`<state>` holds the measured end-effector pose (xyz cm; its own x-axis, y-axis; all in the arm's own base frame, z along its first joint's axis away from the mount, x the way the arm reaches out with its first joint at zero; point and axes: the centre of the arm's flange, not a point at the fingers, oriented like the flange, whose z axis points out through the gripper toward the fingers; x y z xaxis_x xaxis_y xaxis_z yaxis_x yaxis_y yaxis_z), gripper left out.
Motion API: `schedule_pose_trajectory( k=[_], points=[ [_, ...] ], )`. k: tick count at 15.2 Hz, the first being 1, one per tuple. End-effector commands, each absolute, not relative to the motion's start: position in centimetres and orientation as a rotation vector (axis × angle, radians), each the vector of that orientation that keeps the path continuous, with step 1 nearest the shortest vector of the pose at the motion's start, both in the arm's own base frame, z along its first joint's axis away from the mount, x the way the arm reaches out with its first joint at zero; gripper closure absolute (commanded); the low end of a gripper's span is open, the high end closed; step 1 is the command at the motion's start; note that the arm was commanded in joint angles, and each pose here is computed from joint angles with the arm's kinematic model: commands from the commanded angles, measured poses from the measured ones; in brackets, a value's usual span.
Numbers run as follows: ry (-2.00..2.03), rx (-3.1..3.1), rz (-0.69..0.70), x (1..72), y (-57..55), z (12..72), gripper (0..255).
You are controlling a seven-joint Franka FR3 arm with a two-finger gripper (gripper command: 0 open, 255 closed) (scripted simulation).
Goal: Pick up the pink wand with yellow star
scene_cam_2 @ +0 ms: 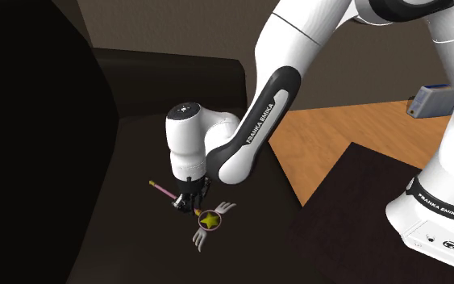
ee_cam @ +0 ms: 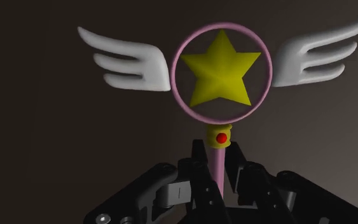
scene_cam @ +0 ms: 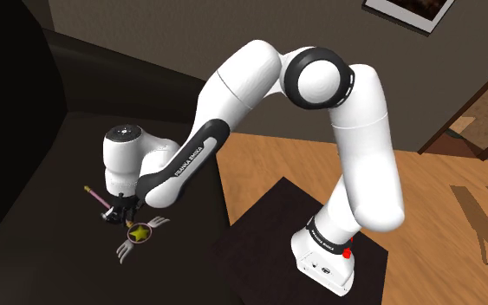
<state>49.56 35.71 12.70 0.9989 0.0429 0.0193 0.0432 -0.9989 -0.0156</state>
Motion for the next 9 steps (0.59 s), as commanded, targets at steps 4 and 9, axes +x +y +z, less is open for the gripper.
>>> schedule_pose_trajectory(
  k=[4, 9],
  points=[
    [-0.069, -3.124, -0.030, 49.5, 35.7, 15.5, 255],
    [-0.069, -3.124, -0.030, 49.5, 35.7, 18.1, 255]
  ],
)
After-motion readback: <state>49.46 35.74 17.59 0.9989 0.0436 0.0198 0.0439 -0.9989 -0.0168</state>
